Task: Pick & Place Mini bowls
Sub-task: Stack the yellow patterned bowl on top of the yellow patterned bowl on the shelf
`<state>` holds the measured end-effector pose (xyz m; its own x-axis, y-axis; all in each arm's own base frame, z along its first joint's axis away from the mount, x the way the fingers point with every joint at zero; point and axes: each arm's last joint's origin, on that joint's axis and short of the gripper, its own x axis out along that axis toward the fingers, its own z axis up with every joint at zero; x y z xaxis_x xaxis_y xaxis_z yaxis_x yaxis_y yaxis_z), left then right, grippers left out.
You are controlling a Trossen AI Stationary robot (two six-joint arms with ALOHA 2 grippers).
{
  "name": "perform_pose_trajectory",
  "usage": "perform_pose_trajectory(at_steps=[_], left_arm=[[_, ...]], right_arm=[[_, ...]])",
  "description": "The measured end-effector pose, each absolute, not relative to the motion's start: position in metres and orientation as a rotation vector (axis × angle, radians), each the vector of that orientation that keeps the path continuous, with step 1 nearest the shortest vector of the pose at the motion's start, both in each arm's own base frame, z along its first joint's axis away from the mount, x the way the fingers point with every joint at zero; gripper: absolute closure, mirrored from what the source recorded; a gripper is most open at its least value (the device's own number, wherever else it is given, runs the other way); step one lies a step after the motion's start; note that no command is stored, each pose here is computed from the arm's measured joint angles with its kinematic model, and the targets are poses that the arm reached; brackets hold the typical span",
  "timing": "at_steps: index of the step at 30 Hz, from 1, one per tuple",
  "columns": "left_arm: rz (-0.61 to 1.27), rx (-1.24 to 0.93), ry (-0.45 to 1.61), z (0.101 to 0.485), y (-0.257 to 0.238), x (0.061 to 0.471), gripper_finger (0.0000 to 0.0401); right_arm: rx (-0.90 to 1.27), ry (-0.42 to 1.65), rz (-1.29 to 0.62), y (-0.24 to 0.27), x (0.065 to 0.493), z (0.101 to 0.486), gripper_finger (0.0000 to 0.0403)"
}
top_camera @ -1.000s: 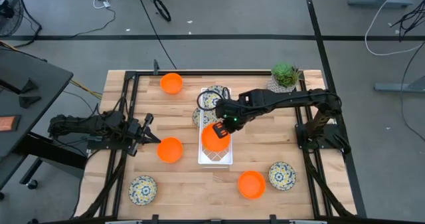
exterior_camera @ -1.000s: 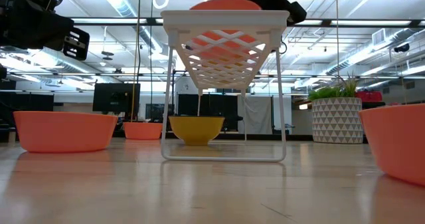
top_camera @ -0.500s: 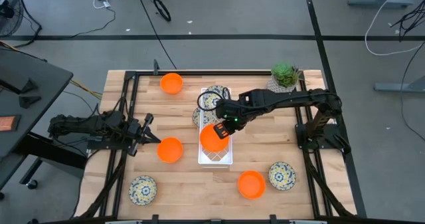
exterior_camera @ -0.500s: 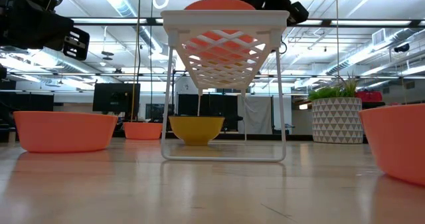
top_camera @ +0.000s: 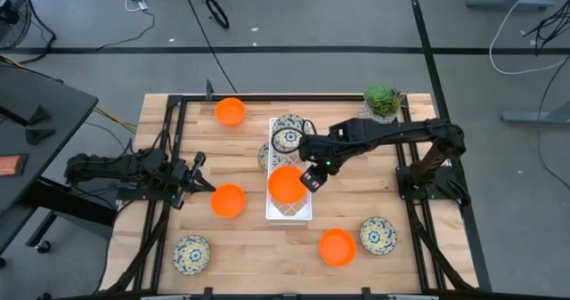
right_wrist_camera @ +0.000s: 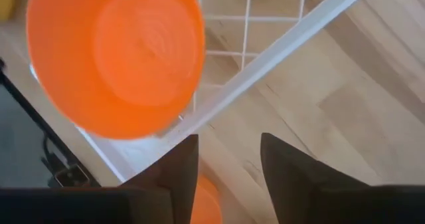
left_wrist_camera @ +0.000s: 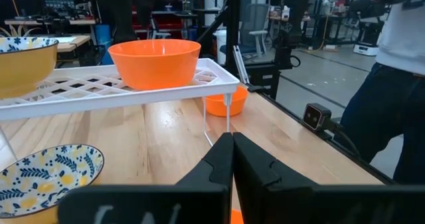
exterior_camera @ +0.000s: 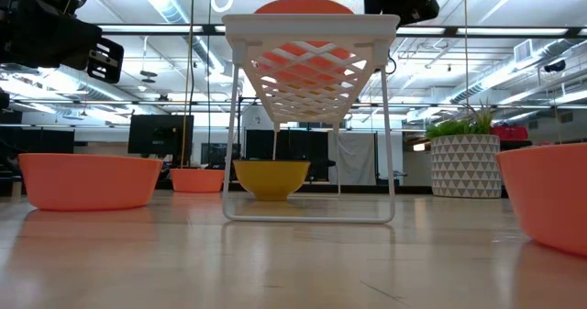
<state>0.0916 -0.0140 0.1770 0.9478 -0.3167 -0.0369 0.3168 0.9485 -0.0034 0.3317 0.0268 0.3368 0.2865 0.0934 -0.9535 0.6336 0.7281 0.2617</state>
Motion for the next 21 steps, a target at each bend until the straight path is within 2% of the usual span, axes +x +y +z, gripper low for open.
perform_pose_trajectory(at_steps=[11,21], left_arm=[[-0.323,0.003,0.037,0.177,-0.014,0.092,0.0387],[-0.322,0.003,0.037,0.177,-0.014,0.092,0.0387]], right_arm=[[0.495,1.251,-0.228,0.032,0.316,0.347,0.0231],[0.327,1.286,-0.098,0.041,0.277,0.322,0.0231]])
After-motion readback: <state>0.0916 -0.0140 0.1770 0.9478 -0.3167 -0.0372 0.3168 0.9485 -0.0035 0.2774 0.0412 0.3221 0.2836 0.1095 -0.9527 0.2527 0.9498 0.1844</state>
